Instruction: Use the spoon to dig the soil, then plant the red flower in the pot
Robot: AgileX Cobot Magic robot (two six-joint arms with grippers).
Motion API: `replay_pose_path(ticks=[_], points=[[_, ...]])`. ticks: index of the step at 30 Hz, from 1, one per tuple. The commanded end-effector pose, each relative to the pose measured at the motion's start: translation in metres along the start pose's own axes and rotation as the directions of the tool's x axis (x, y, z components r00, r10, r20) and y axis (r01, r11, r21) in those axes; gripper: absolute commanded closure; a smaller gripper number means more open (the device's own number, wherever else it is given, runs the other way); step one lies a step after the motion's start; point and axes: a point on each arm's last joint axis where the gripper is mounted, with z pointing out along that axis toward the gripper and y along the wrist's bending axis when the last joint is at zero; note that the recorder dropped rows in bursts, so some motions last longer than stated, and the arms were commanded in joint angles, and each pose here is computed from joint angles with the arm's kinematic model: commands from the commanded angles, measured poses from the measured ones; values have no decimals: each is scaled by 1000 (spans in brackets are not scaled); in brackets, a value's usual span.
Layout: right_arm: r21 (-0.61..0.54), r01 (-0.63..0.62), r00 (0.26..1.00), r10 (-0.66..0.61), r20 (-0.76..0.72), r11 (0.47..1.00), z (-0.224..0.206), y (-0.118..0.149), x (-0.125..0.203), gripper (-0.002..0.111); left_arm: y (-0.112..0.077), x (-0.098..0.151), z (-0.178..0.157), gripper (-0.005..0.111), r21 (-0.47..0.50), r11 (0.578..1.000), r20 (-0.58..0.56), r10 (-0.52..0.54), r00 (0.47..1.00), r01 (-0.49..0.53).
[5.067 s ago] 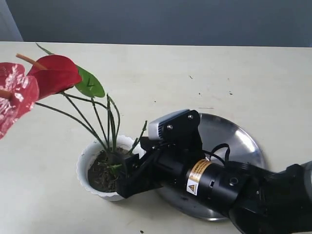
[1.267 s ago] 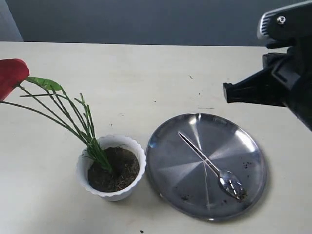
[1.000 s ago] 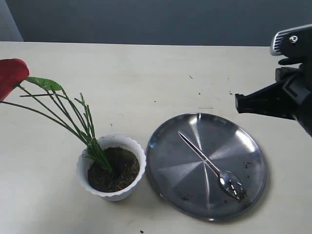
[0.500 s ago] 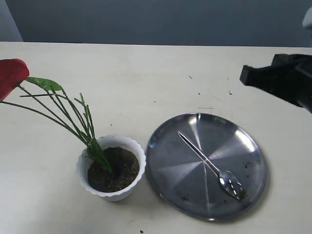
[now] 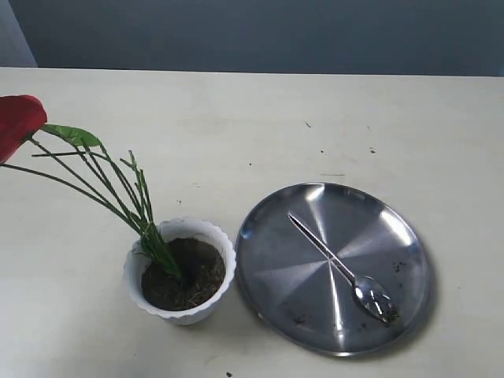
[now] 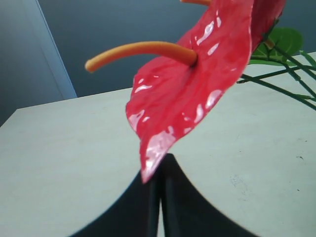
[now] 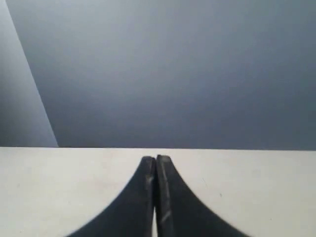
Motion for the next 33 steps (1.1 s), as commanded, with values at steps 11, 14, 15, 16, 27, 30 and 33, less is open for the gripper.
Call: replay_pose_path(ticks=[11,14,15,16,27,30,33], points=[[340,48,998,-30,-56,939,-43,-27,58,109,0,0,0,106,0,1000,10,0,1000,0],[355,49,998,-31,-55,934,-45,-30,72,109,0,0,0,106,0,1000,10,0,1000,0],[358,43,998,-24,-58,933,-45,-31,76,109,0,0,0,106,0,1000,10,0,1000,0],[360,41,998,-20,-63,932,-46,-31,81,109,0,0,0,106,0,1000,10,0,1000,0],[399,77,992,-30,-124,914,-45,-39,99,109,0,0,0,106,0,1000,10,0,1000,0],[401,80,990,-24,-142,913,-45,-39,101,109,0,0,0,106,0,1000,10,0,1000,0],[399,94,988,-36,-149,912,-45,-39,101,109,0,0,0,106,0,1000,10,0,1000,0]])
